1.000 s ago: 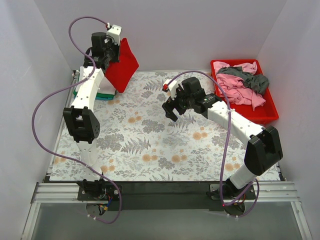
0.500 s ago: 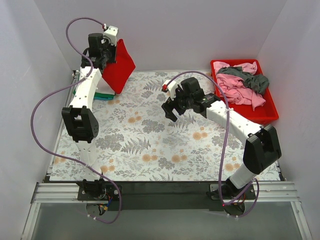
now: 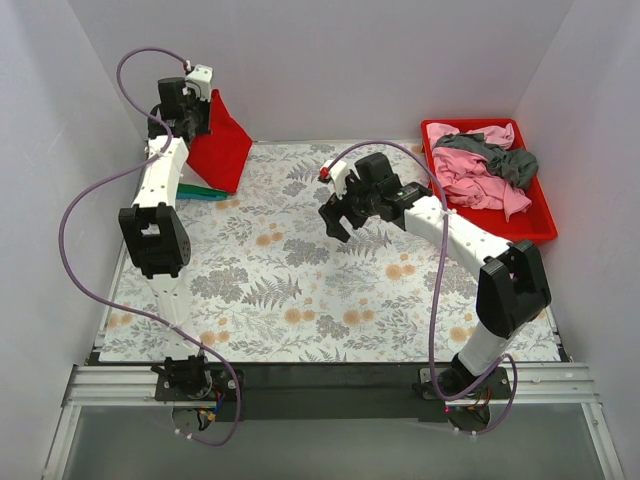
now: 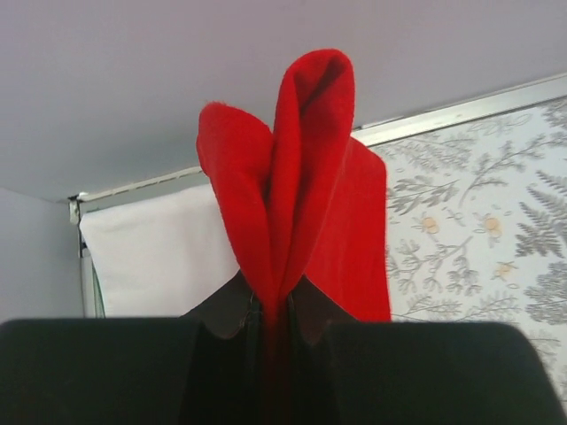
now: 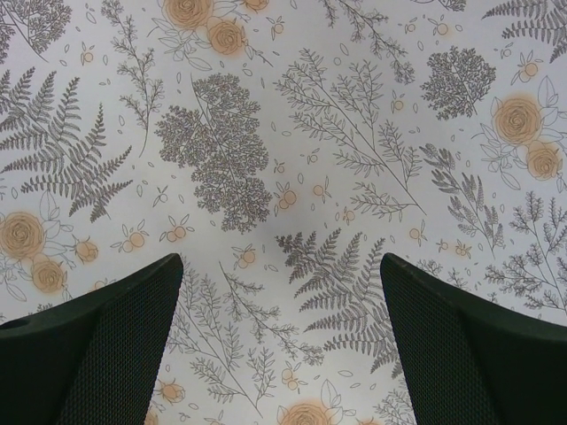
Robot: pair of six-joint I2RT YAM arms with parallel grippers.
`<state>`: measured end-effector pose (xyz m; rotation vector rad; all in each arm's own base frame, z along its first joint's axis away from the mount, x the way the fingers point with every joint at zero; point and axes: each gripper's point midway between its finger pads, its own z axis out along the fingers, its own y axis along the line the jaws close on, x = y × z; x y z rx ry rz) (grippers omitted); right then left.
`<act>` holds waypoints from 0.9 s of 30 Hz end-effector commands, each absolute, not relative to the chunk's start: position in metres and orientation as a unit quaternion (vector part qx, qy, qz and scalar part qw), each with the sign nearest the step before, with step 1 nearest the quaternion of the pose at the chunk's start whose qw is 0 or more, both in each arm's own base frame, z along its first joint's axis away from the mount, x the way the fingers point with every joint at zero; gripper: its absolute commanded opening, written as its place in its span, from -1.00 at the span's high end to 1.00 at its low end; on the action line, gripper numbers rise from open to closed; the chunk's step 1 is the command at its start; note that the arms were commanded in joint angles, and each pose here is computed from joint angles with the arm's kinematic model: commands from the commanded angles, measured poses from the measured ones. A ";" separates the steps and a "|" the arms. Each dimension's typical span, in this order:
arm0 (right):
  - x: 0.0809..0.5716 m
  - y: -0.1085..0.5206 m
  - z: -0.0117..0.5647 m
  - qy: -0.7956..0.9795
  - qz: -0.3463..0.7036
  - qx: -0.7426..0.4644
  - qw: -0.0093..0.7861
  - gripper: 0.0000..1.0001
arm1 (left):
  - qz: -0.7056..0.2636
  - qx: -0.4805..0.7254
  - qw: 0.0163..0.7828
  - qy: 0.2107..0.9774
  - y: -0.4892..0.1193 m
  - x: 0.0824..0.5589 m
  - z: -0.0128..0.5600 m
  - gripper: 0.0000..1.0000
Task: Fold and stack the t-shirts
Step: Neatly place the folded tshirt to the corner
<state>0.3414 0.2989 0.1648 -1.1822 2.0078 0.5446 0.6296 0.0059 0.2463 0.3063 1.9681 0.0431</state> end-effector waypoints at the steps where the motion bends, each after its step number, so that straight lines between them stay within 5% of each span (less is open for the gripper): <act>1: 0.347 0.307 0.178 0.776 0.225 -0.456 0.373 -0.97 | 0.042 0.125 0.577 0.806 0.034 0.640 0.272 1.00; 26: 0.350 0.316 0.152 0.792 0.235 -0.452 0.337 -0.97 | 0.118 0.066 0.551 0.824 0.149 0.667 0.189 1.00; 27: 0.351 0.316 0.152 0.793 0.238 -0.450 0.335 -0.97 | 0.134 0.053 0.548 0.824 0.164 0.668 0.186 0.80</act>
